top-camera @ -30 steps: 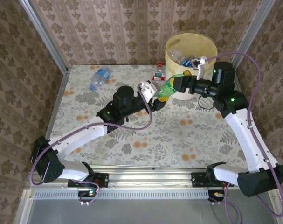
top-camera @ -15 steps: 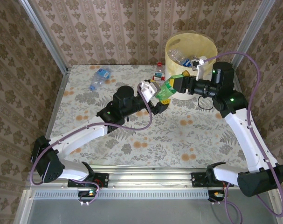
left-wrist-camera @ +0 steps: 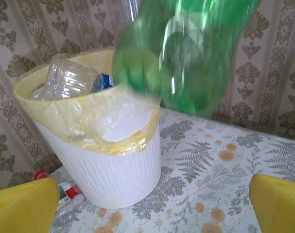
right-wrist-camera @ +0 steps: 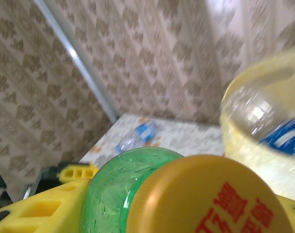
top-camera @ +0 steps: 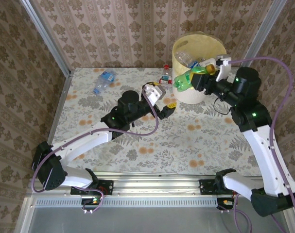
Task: Throw the plastic bottles in the bin
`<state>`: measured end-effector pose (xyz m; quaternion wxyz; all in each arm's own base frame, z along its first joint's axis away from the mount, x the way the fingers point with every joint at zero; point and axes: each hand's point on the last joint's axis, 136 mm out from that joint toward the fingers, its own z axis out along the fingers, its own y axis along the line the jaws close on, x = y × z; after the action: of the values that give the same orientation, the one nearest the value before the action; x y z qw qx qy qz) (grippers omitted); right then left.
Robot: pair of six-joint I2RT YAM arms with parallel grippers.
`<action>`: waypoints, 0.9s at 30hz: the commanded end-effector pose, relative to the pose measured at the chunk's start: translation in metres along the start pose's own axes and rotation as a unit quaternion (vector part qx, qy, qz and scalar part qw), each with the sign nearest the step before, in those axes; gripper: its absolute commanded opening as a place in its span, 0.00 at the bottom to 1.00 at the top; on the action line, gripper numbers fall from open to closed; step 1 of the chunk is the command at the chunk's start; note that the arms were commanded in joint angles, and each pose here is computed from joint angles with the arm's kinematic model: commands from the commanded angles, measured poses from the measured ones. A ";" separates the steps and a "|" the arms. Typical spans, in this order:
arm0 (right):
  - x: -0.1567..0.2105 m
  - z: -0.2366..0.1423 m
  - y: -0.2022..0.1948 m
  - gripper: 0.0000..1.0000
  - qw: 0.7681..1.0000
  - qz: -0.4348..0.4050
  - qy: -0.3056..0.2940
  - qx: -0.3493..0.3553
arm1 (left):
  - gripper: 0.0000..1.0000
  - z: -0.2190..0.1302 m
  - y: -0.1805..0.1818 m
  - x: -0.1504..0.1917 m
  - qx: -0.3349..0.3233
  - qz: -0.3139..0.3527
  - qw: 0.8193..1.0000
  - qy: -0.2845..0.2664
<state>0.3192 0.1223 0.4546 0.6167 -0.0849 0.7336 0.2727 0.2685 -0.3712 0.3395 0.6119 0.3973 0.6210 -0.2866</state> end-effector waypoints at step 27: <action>-0.127 -0.095 -0.024 0.43 0.898 -0.185 -0.345 0.201 | 1.00 -0.018 0.032 0.012 -0.066 -0.029 0.997 0.003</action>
<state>0.2757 0.0373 0.5684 0.8699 -0.0153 0.4916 0.0358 0.2867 -0.3456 0.3205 0.6117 0.3575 0.6578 -0.2555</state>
